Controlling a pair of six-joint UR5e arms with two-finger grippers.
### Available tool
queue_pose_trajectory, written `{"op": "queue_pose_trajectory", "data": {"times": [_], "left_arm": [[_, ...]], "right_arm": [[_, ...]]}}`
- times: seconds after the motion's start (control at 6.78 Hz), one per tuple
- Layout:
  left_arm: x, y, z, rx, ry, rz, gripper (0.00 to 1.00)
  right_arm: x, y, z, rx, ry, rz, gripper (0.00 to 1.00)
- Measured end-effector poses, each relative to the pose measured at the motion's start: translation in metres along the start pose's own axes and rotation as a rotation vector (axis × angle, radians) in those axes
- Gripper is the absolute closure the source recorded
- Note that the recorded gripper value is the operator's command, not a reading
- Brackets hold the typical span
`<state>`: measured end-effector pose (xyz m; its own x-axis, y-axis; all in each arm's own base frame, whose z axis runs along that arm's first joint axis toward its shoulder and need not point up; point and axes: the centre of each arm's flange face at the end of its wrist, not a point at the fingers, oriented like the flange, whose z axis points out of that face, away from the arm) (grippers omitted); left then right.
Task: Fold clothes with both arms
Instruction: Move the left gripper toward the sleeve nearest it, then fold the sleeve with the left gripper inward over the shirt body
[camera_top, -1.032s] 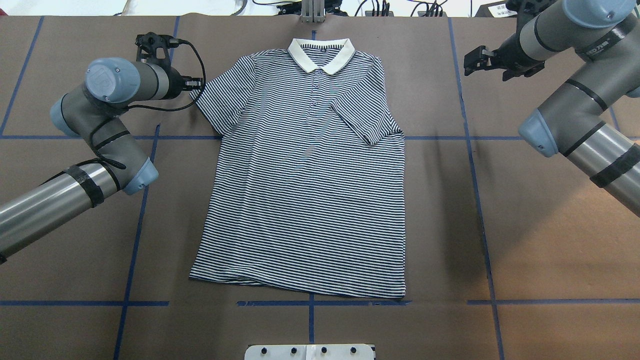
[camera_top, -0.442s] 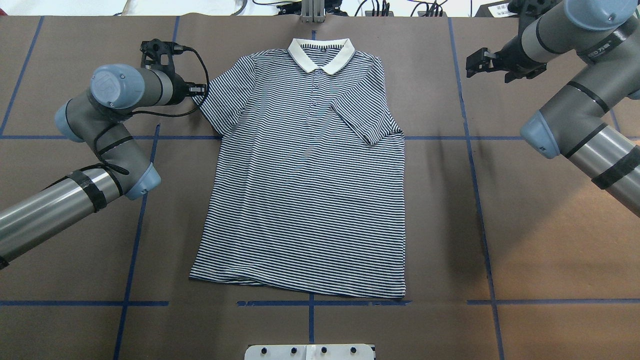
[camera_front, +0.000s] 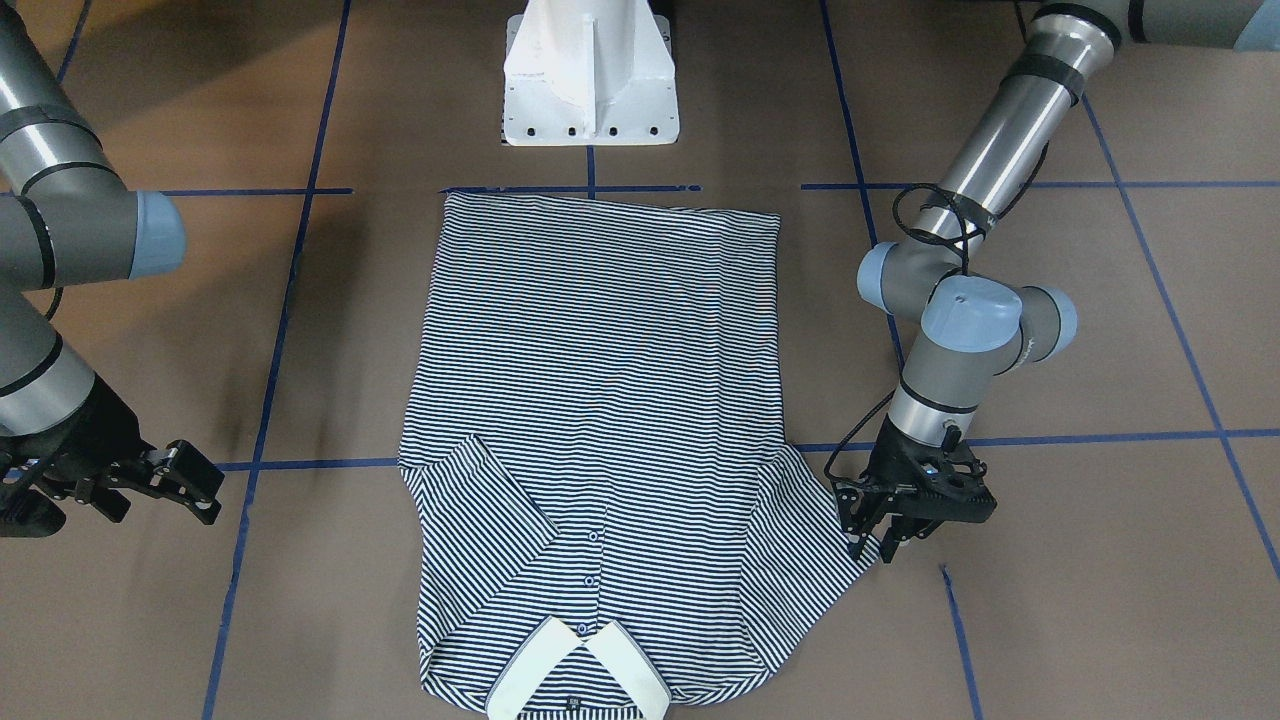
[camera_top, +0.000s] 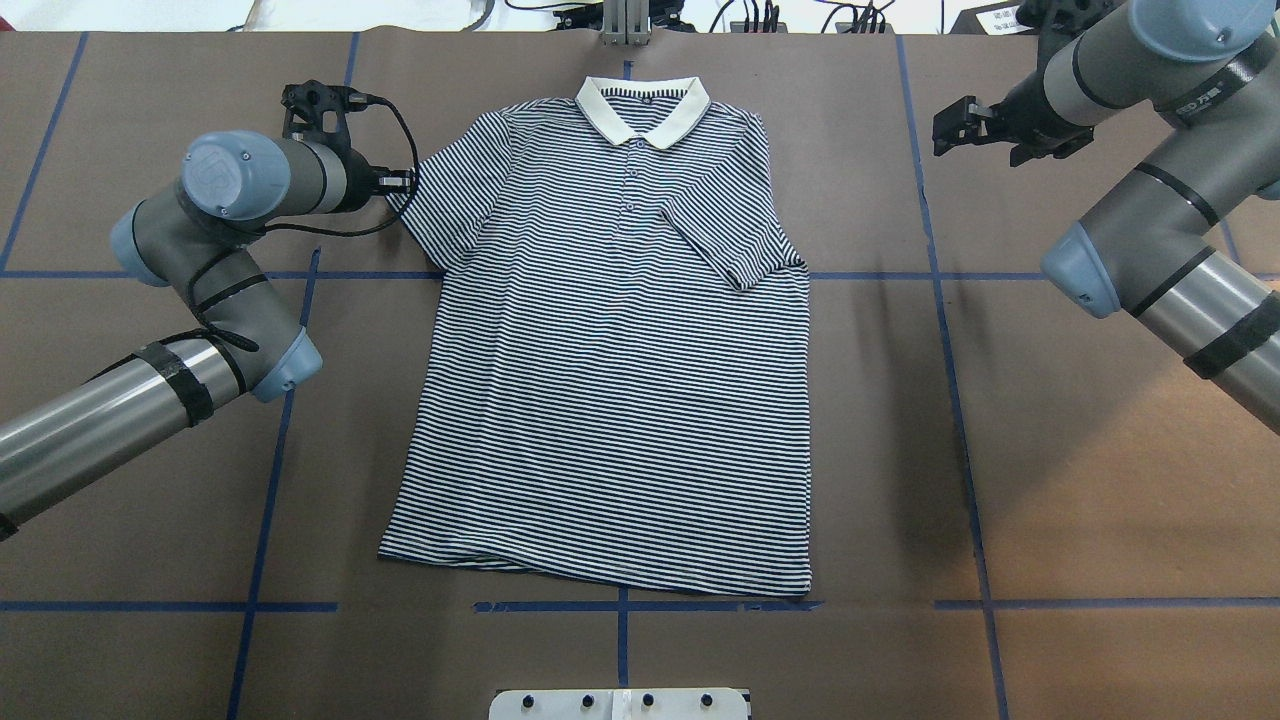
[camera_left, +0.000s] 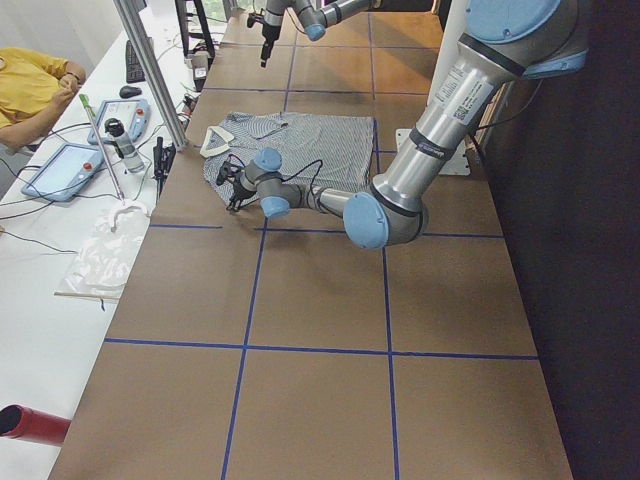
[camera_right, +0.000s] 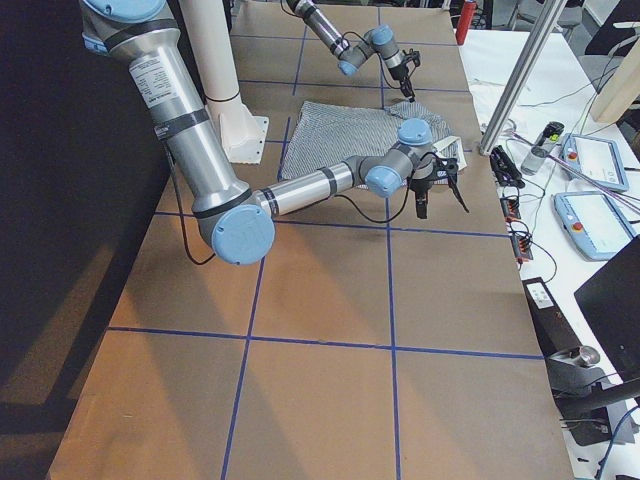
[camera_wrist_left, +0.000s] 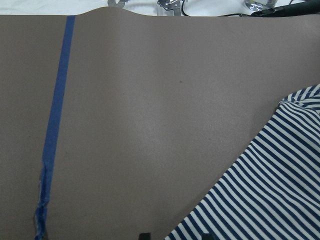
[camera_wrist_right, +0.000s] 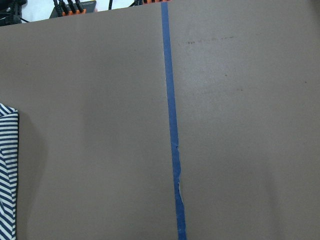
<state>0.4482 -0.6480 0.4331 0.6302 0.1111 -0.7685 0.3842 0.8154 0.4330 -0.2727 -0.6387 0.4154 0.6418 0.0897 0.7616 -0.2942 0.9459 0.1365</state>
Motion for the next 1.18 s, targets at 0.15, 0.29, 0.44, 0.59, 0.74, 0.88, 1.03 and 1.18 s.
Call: {"op": "queue_pose_trajectory", "data": {"times": [0.15, 0.29, 0.44, 0.59, 0.74, 0.88, 1.03, 1.18], "left_arm": [[0.001, -0.001, -0.001, 0.002, 0.002, 0.0, 1.0], [0.003, -0.001, -0.001, 0.003, 0.005, 0.001, 1.0], [0.009, -0.004, -0.005, 0.008, 0.014, 0.0, 1.0], [0.02, -0.008, -0.011, 0.013, 0.03, -0.009, 1.0], [0.041, -0.01, -0.017, 0.006, 0.041, -0.033, 1.0], [0.081, -0.014, -0.022, -0.017, 0.042, -0.075, 1.0], [0.128, -0.014, -0.025, -0.048, 0.038, -0.117, 1.0], [0.175, -0.007, -0.026, -0.075, 0.035, -0.151, 1.0]], "right_arm": [[0.0, 0.0, 0.0, 0.0, 0.0, 0.0, 0.0], [0.0, 0.0, 0.0, 0.0, 0.0, 0.0, 0.0], [0.0, 0.0, 0.0, 0.0, 0.0, 0.0, 0.0], [0.0, 0.0, 0.0, 0.0, 0.0, 0.001, 0.0], [0.0, 0.0, 0.0, 0.0, 0.0, 0.002, 0.0], [0.0, 0.0, 0.0, 0.0, 0.0, 0.003, 0.0], [0.0, 0.0, 0.0, 0.0, 0.0, 0.003, 0.0], [-0.001, 0.0, 0.0, 0.0, -0.001, 0.002, 0.0]]}}
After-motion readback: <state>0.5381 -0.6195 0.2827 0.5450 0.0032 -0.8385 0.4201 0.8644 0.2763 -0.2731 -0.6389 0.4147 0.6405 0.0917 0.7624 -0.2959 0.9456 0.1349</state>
